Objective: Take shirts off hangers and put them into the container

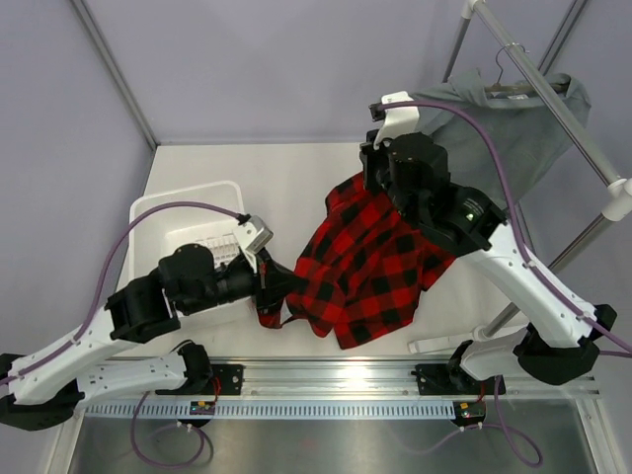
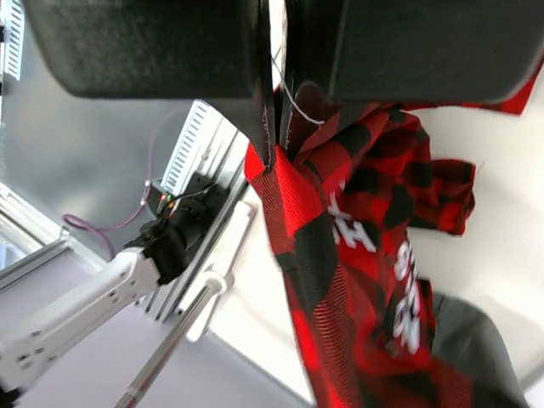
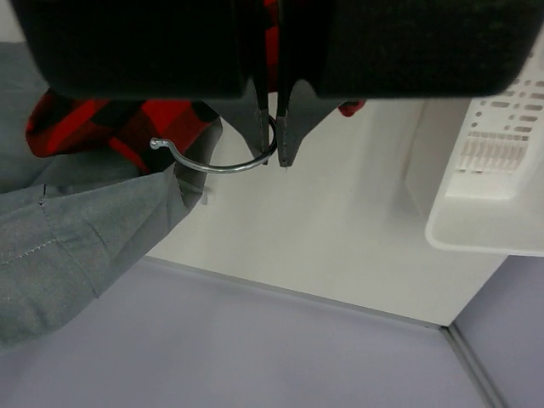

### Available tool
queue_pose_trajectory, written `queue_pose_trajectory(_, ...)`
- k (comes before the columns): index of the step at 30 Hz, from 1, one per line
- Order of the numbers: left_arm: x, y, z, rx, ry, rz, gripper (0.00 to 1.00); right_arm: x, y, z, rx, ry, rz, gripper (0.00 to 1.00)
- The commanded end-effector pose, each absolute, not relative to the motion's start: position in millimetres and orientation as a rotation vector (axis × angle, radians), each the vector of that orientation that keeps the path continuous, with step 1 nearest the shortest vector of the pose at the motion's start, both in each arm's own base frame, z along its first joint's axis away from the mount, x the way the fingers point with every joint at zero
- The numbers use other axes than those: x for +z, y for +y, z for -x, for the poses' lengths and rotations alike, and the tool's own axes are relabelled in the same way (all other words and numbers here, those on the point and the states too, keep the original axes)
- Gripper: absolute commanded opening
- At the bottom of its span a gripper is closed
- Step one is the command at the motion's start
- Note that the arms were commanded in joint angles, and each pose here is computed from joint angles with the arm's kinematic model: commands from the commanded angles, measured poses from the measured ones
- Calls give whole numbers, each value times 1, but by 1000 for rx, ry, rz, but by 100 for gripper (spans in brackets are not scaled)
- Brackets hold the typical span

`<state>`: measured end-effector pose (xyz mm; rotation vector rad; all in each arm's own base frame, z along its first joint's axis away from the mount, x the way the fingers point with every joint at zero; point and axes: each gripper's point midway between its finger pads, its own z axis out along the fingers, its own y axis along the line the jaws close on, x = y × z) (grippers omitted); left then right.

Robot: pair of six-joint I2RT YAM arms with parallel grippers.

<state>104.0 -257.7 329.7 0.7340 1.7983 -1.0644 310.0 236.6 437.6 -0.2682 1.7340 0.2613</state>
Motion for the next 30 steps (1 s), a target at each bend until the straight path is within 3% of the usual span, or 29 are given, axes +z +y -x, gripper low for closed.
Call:
queue_pose_trajectory(1, 388, -248, -87, -1172, 1603, -701, 0, 442, 202, -337, 44, 1687, 103, 0)
queue_pose_trajectory(6, 399, -255, -66, -1260, 1565, -780, 0, 429, 175, -361, -110, 1713, -43, 0)
queue_pose_trajectory(14, 344, -307, -26, -1271, 1707, -1035, 0, 449, 185, -394, -96, 1713, -58, 0)
queue_pose_trajectory(22, 304, -314, -18, -1257, 1792, -943, 0, 492, 168, -409, -51, 1655, -76, 0)
queue_pose_trajectory(30, 291, -300, -29, -1201, 1833, -835, 2, 482, 185, -414, 14, 1699, -11, 0)
